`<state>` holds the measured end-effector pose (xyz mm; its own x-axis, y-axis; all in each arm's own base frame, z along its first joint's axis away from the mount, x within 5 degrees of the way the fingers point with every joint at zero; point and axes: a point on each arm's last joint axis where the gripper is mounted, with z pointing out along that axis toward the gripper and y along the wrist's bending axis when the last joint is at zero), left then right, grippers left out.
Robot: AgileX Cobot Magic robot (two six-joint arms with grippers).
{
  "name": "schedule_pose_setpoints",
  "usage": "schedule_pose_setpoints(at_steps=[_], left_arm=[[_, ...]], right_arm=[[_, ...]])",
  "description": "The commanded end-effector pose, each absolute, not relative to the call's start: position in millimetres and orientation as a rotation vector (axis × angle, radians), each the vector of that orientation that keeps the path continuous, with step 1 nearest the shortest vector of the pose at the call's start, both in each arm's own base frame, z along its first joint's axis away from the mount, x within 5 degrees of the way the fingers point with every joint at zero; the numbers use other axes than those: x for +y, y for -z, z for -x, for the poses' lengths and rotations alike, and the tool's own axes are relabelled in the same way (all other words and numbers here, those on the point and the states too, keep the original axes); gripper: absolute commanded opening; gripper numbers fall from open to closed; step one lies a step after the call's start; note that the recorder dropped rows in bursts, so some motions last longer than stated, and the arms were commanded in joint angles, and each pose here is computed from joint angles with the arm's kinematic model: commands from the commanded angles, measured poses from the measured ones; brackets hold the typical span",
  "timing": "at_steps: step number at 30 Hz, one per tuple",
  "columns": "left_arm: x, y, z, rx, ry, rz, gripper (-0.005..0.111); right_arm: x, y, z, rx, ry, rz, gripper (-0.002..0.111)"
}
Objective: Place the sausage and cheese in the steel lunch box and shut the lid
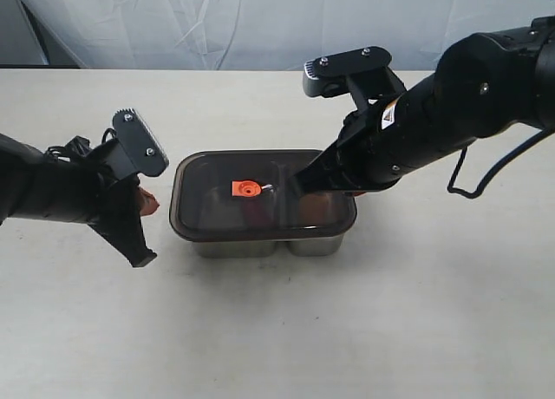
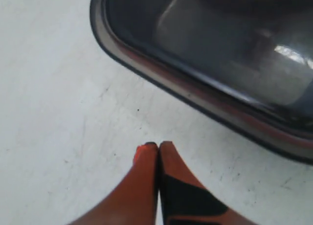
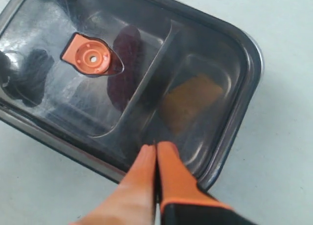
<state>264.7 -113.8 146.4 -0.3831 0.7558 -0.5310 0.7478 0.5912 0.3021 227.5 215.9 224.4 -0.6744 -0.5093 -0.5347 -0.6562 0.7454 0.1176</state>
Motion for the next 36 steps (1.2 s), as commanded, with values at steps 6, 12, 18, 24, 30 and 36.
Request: schedule_pose_setpoints(at_steps=[6, 12, 18, 24, 30, 36], left_arm=[[-125, -154, -270, 2.151, 0.079, -1.190, 0.000], [-127, -154, -268, 2.147, 0.126, -1.204, 0.000], [-130, -154, -266, 2.145, 0.175, -1.211, 0.000], [-129, -154, -267, 2.148, 0.158, -1.204, 0.000], [-127, -154, -268, 2.142, 0.113, -1.215, 0.000], [-119, -168, -272, 2.142, 0.013, -1.095, 0.000]], right_arm=[[214, -228, -228, 2.453, -0.408, 0.881, 0.000], [214, -228, -228, 2.451, -0.411, 0.878, 0.000], [214, -228, -228, 2.449, -0.411, 0.877, 0.000], [214, -228, -228, 2.450, -0.413, 0.875, 0.000], [214, -227, -227, 2.457, -0.405, 0.885, 0.000], [212, -223, -227, 2.469, -0.368, 0.924, 0.000]])
